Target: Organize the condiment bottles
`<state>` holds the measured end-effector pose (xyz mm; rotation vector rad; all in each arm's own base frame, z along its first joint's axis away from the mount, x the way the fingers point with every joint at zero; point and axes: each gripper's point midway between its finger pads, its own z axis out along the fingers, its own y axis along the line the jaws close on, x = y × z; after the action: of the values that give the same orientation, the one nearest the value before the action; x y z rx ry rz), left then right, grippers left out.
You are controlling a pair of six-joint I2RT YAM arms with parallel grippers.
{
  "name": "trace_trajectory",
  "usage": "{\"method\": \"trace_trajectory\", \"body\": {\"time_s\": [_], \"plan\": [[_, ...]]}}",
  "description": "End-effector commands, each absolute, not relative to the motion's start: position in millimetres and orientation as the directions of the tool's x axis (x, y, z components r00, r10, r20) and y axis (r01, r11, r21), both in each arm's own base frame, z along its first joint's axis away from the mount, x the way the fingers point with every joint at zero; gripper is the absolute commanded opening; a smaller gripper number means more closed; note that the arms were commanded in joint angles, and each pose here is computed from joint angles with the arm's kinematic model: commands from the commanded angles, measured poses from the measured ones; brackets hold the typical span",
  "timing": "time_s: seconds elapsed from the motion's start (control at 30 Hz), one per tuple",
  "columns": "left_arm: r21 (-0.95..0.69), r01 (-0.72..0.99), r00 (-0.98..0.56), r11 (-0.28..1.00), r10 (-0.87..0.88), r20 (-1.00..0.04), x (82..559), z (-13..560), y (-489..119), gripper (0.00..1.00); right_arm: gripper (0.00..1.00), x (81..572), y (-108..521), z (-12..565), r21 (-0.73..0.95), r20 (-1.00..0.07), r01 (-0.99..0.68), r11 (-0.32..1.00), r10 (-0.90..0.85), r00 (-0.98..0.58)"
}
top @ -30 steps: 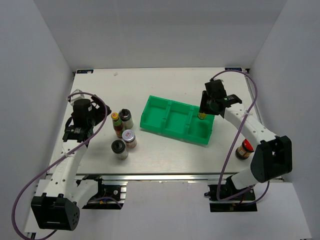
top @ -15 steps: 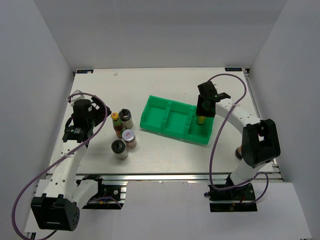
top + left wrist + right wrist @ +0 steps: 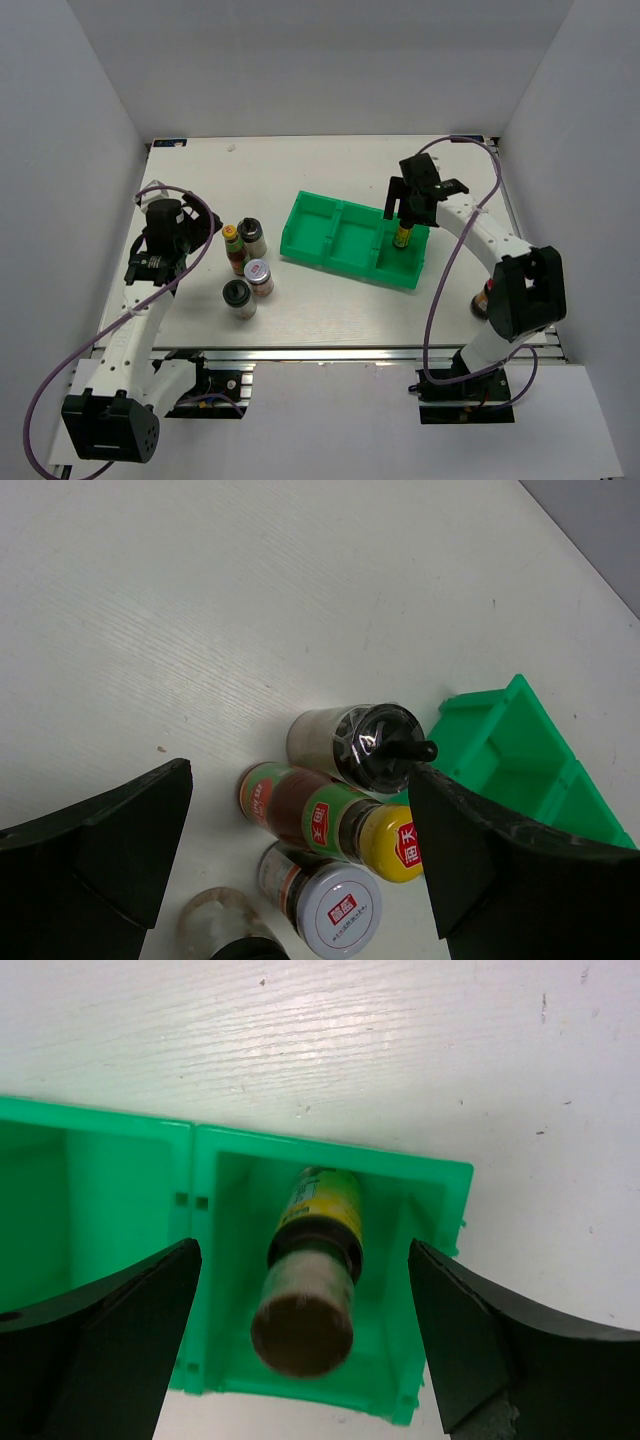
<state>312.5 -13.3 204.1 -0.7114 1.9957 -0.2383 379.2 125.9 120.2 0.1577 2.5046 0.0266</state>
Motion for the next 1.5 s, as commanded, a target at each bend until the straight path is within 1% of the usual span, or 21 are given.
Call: {"method": "trace_trajectory", "body": {"time_s": [0.0,0.23,0.27,0.33,0.37,0.43,0.47,0.57,0.6,0.7,0.77,0.8,0.87,0.93,1.0,1.07,1.13,1.17,1.27,1.47], "plan": [[-0.475,-0.351,-0.314,0.807,-0.579,-0.752,313,228,-14,0.98,0.89,377,130,171,0.120,-0.659,0.092,0.989,0.148,-0.737],[-0.481,-0.341,-0.301,0.808,-0.579,-0.758,310,231,-14,0.98,0.89,349,108,208,0.114,-0.691,0.137,0.984,0.178,-0.701],[-0.486,-0.331,-0.298,0.809,-0.578,-0.759,311,232,-15,0.98,0.89,342,102,220,0.115,-0.710,0.151,0.982,0.187,-0.678],[-0.491,-0.317,-0.299,0.811,-0.577,-0.760,310,233,-17,0.98,0.89,327,87,225,0.093,-0.715,0.208,0.974,0.211,-0.666],[-0.492,-0.314,-0.295,0.812,-0.576,-0.762,310,234,-17,0.98,0.89,318,78,239,0.105,-0.740,0.228,0.968,0.229,-0.632],[-0.491,-0.316,-0.291,0.812,-0.576,-0.764,309,234,-16,0.98,0.89,299,58,232,0.082,-0.736,0.310,0.947,0.267,-0.622],[-0.491,-0.315,-0.292,0.813,-0.575,-0.764,309,234,-16,0.98,0.89,288,48,239,0.097,-0.748,0.332,0.938,0.288,-0.598],[-0.493,-0.301,-0.299,0.816,-0.572,-0.764,310,233,-19,0.98,0.89,256,11,220,0.043,-0.718,0.445,0.894,0.338,-0.609],[-0.492,-0.301,-0.303,0.817,-0.571,-0.763,310,232,-19,0.98,0.89,244,-5,212,0.012,-0.693,0.496,0.868,0.365,-0.621],[-0.491,-0.292,-0.311,0.820,-0.567,-0.762,312,230,-21,0.98,0.89,216,-26,195,-0.046,-0.646,0.563,0.825,0.405,-0.647],[-0.489,-0.285,-0.304,0.824,-0.562,-0.769,313,231,-22,0.98,0.89,198,-39,185,-0.077,-0.654,0.610,0.788,0.422,-0.628],[-0.491,-0.281,-0.306,0.825,-0.562,-0.769,313,231,-23,0.98,0.89,194,-48,189,-0.070,-0.671,0.653,0.754,0.449,-0.591],[-0.491,-0.260,-0.302,0.832,-0.553,-0.776,316,234,-25,0.98,0.89,192,-51,201,-0.036,-0.688,0.664,0.747,0.463,-0.559],[-0.490,-0.258,-0.309,0.833,-0.551,-0.775,315,234,-26,0.98,0.89,191,-57,197,-0.045,-0.685,0.681,0.731,0.474,-0.553],[-0.487,-0.262,-0.306,0.833,-0.550,-0.777,315,234,-25,0.98,0.89,188,-62,189,-0.071,-0.655,0.707,0.704,0.501,-0.565],[-0.481,-0.271,-0.305,0.834,-0.548,-0.779,316,233,-24,0.98,0.89,190,-58,174,-0.073,-0.616,0.705,0.705,0.524,-0.589],[-0.474,-0.283,-0.308,0.834,-0.547,-0.778,316,232,-22,0.98,0.89,193,-56,163,-0.063,-0.597,0.704,0.708,0.538,-0.595],[-0.470,-0.284,-0.311,0.836,-0.544,-0.779,317,231,-22,0.98,0.89,192,-62,158,-0.059,-0.588,0.726,0.685,0.564,-0.580],[-0.464,-0.274,-0.324,0.842,-0.535,-0.780,322,230,-24,0.98,0.89,187,-64,137,-0.077,-0.520,0.735,0.674,0.602,-0.606],[-0.460,-0.270,-0.330,0.846,-0.530,-0.781,323,229,-25,0.98,0.89,191,-72,114,-0.079,-0.489,0.749,0.658,0.629,-0.604]]}}
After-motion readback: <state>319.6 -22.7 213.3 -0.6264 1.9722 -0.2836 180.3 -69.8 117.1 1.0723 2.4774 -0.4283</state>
